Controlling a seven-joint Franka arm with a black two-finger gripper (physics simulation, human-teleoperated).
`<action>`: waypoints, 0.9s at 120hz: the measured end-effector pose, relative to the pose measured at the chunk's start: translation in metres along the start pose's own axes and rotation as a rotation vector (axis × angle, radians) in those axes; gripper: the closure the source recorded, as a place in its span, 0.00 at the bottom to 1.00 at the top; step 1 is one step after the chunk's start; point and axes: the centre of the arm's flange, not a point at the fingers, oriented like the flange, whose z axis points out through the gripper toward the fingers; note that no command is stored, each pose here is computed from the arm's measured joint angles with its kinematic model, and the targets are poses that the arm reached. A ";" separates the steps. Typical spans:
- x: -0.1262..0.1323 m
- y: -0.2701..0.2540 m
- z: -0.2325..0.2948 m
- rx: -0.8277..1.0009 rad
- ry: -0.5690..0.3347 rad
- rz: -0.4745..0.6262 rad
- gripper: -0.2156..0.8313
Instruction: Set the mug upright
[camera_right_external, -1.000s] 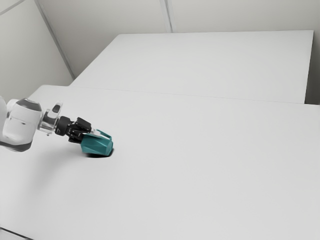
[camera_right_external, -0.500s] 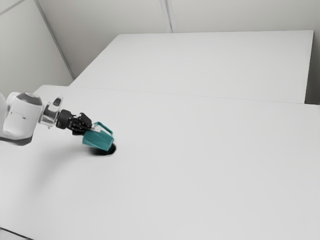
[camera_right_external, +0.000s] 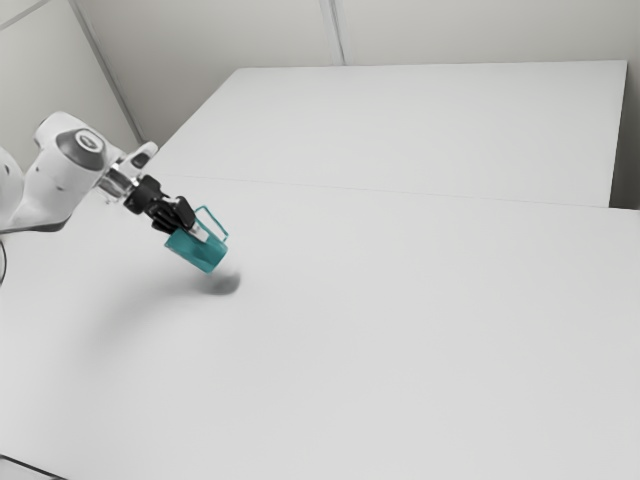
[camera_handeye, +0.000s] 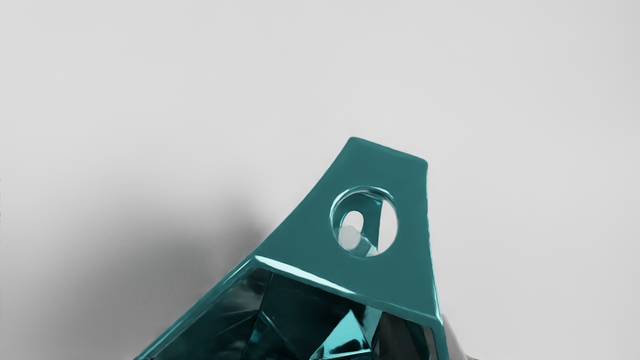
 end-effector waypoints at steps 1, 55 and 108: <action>0.000 0.001 0.000 0.006 -0.006 0.002 0.95; 0.011 0.073 0.023 0.259 -0.219 0.007 0.95; 0.010 0.111 0.061 0.381 -0.255 -0.105 0.95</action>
